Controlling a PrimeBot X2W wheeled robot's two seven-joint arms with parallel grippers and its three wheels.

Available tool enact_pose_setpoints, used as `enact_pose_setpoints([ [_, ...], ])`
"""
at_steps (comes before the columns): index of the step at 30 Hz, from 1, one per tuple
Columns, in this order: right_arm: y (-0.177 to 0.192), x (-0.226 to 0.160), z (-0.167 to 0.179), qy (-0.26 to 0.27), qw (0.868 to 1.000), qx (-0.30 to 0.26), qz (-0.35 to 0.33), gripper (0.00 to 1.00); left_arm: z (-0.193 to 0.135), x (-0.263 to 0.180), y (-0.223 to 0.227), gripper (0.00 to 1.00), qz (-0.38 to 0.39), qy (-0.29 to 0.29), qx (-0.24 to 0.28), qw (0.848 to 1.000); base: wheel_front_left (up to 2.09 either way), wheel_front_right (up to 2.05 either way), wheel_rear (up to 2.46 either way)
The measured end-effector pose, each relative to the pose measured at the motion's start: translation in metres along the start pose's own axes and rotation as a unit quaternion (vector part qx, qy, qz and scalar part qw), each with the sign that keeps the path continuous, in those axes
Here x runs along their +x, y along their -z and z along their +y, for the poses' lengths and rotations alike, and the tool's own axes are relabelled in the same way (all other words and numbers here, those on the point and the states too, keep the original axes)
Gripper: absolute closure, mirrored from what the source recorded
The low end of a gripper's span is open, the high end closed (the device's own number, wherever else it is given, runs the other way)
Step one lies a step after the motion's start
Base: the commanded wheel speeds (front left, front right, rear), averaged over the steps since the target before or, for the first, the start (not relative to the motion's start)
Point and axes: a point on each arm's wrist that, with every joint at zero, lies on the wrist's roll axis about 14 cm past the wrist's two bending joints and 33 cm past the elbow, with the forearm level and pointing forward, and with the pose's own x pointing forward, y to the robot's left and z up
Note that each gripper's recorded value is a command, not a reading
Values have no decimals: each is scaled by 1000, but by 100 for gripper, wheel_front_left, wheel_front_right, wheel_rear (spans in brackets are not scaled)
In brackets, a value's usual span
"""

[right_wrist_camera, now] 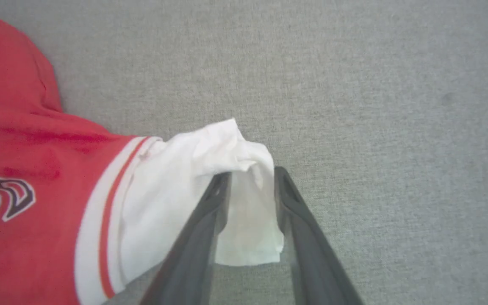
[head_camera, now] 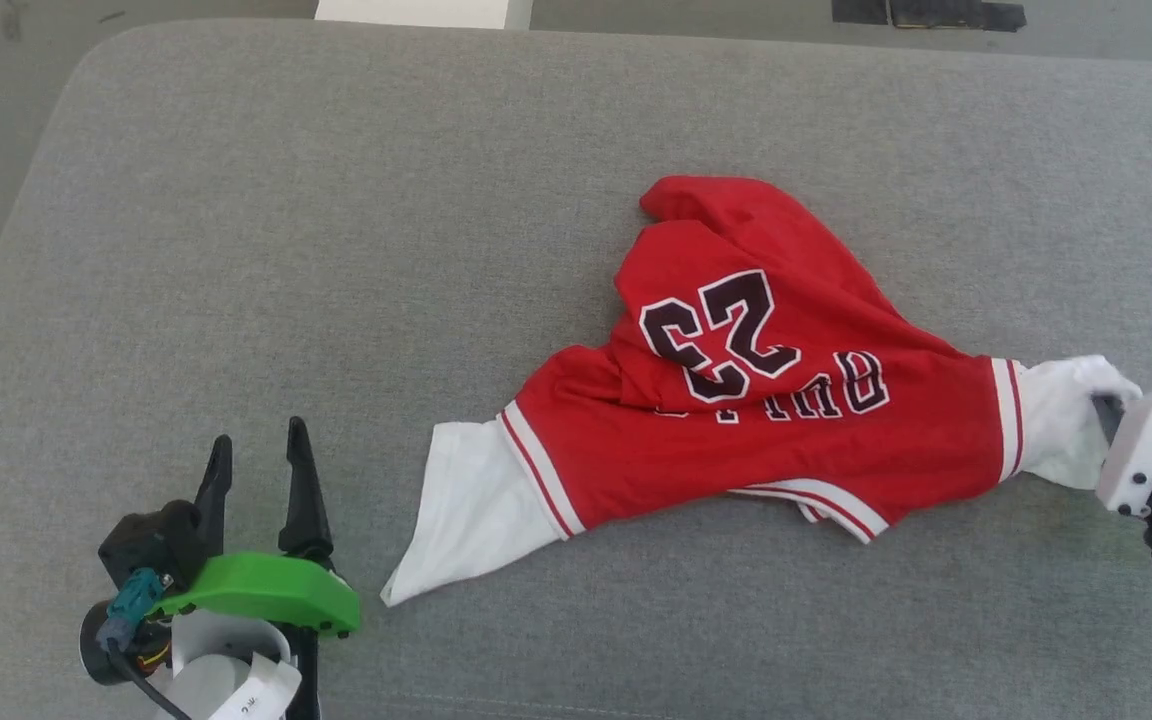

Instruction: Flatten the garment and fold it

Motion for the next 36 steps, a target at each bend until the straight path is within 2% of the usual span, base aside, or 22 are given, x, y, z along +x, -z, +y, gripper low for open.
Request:
enact_pose_setpoints([
  [5,-45,-22,6,-18,991,24,-127,0,-3,-2,-6,0,-5,5,-1,1000,0,0,0],
  [9,-41,-45,3,-20,982,55,-179,0,-5,-5,-12,0,-14,8,-5,1000,0,0,0],
  [18,6,-76,-17,-2,980,96,-177,0,-20,-12,-15,0,-11,32,-8,999,0,0,0],
  [22,9,-80,-20,0,979,104,-177,0,-51,-3,-18,0,2,84,-9,996,0,0,0],
  [25,9,-78,-19,-1,979,102,-176,0,-92,17,-32,0,12,150,1,989,0,0,0],
  [26,10,-75,-16,-3,980,98,-172,0,-138,38,-39,0,50,216,28,975,0,0,0],
  [29,8,-73,-14,-5,980,96,-172,0,-175,48,-20,0,144,271,88,948,0,0,0],
  [30,7,-72,-14,-6,981,96,-171,0,-180,49,-11,0,176,278,108,938,0,0,0],
  [33,10,-71,-18,1,981,98,-168,0,-183,49,26,0,298,282,181,894,0,0,0],
  [36,15,-69,-26,13,981,102,-163,0,-179,44,51,0,380,277,233,851,0,0,0],
])
